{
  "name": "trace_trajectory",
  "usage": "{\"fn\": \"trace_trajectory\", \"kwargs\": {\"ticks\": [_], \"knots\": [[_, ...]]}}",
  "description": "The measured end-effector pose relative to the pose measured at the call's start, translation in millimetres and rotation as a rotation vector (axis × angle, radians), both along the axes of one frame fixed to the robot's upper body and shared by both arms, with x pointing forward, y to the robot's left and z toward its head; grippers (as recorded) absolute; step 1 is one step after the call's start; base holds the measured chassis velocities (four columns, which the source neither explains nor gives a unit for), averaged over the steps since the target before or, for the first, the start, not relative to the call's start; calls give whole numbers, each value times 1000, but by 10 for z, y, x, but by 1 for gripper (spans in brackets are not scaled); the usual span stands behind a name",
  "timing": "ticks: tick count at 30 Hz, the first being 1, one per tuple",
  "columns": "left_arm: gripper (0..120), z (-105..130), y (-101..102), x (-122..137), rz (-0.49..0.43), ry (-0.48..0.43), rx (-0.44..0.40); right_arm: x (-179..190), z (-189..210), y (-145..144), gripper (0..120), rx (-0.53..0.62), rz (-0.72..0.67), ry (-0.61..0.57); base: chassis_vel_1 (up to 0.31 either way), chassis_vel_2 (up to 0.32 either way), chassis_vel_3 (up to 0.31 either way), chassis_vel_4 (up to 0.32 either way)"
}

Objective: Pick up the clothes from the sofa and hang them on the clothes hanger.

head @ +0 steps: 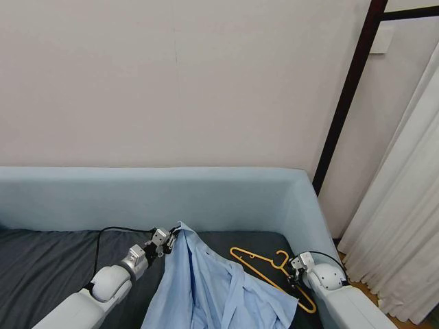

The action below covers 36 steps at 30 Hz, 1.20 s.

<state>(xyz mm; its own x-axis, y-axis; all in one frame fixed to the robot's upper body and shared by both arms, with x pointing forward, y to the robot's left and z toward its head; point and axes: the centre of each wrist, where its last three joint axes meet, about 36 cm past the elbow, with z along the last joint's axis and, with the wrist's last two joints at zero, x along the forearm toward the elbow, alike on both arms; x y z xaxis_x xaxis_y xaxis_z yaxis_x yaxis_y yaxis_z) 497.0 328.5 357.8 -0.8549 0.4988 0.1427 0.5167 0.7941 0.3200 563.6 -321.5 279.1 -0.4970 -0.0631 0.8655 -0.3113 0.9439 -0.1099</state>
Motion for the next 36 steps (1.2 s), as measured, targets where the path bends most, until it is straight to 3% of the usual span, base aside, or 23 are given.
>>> {"fn": "trace_trajectory", "kwargs": {"ticks": [8, 13, 17, 23, 28, 31, 33, 36], "knots": [[0, 28, 13, 20, 5, -5, -5, -93, -60, 25, 4, -78, 59, -57, 0, 0, 0, 0], [0, 62, 35, 53, 13, -9, -17, -222, 111, 54, 4, -111, 123, -175, 0, 0, 0, 0], [0, 81, 92, 64, 15, -14, -12, -352, 462, 22, 4, -103, 162, -383, 0, 0, 0, 0], [0, 107, 209, 60, 22, -11, -14, -548, 914, 49, 4, -43, 204, -581, 0, 0, 0, 0], [0, 237, 263, 149, 41, 0, -46, -1200, 1176, 211, 4, -19, 339, -751, 0, 0, 0, 0], [0, 264, 279, 158, 42, -2, -45, -1387, 1164, 269, 4, -27, 384, -777, 0, 0, 0, 0], [0, 330, 285, 181, 35, -4, -48, -1786, 1063, 379, 4, -56, 454, -793, 0, 0, 0, 0], [0, 388, 267, 187, 20, -8, -52, -2057, 960, 473, 4, -79, 491, -779, 0, 0, 0, 0]]}}
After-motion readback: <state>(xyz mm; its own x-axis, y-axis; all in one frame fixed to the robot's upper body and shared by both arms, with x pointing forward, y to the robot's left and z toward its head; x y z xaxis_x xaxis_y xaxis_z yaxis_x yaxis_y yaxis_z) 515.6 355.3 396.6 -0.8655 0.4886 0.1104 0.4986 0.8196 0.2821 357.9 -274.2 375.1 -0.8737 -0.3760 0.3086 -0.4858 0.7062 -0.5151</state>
